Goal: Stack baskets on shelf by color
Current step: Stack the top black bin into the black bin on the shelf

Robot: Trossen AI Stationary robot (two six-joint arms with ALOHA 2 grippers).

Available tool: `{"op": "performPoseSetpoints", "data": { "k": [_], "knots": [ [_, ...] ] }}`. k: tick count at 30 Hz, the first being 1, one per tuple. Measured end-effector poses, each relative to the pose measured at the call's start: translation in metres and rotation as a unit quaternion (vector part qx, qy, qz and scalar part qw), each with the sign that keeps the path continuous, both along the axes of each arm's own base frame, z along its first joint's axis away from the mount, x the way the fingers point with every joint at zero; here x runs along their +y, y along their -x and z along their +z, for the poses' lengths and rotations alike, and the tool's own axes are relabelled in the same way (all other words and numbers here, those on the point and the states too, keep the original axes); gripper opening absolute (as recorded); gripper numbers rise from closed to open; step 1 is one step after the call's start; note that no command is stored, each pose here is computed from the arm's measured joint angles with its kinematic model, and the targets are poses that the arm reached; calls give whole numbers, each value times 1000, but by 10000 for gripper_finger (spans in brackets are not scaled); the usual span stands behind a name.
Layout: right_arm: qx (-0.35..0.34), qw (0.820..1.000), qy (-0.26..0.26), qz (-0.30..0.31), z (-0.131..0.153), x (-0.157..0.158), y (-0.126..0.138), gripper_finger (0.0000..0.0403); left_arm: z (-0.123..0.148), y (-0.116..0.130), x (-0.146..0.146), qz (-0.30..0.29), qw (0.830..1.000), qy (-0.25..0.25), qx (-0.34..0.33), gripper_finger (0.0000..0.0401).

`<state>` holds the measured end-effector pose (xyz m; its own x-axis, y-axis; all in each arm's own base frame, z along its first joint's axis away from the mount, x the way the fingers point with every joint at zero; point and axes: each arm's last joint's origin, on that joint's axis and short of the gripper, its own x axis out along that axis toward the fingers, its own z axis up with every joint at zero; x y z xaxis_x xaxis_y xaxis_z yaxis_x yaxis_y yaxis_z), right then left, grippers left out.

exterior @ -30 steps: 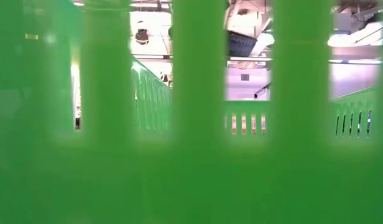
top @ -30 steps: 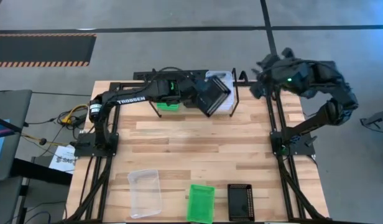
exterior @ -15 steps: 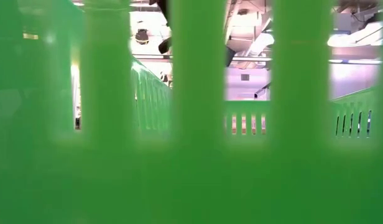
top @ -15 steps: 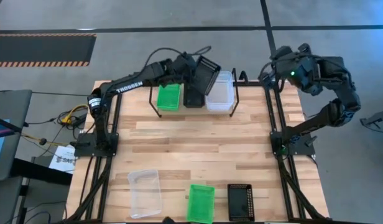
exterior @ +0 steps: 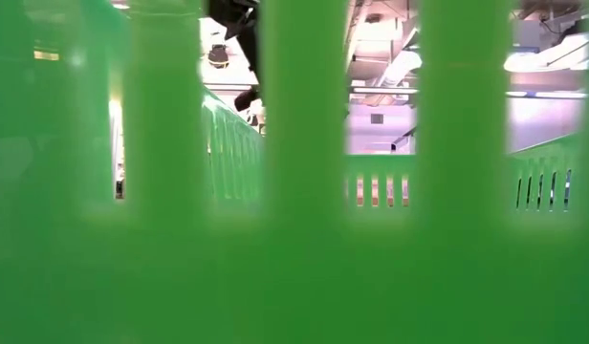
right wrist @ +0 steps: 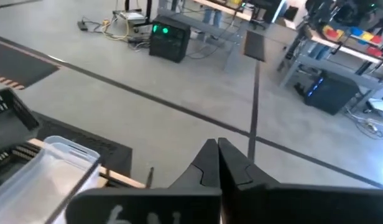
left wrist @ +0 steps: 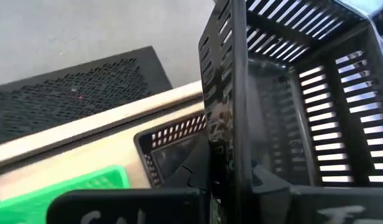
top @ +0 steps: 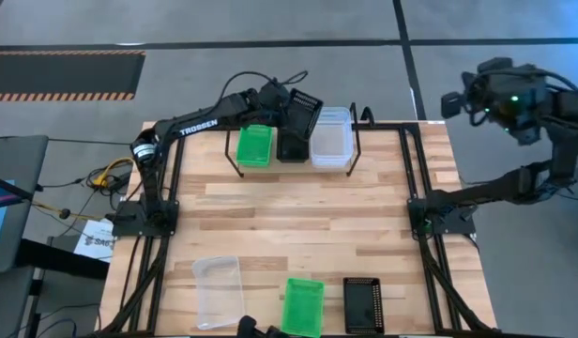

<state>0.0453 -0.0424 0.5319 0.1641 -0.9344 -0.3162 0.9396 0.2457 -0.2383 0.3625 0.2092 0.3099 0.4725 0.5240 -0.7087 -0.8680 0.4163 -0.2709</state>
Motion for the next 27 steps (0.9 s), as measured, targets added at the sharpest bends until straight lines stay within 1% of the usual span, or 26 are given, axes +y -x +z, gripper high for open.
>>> {"op": "performPoseSetpoints", "data": {
  "k": [2,7,10,14,18,22,24,27],
  "knots": [
    [1,1000,7,-6,1,3,11,1,-7,-3,-1,26,999,4,-21,0],
    [0,1000,29,-10,1,18,48,1,-29,-7,-17,105,994,27,-30,0],
    [-10,999,43,-2,0,28,71,1,-39,-9,-30,140,989,40,-35,0],
    [-31,998,47,24,-3,38,91,1,-46,-12,-41,173,982,54,-55,0],
    [-49,996,59,34,-8,49,113,0,-53,-11,-45,192,978,67,-53,0],
    [-57,995,62,50,-10,53,123,0,-55,-8,-45,198,977,73,-40,0],
    [-59,995,64,51,-11,55,126,0,-54,-8,-42,186,979,76,-37,0],
    [-50,995,66,53,-11,55,125,0,-56,-4,-36,151,982,107,-26,0]
  ]
}}
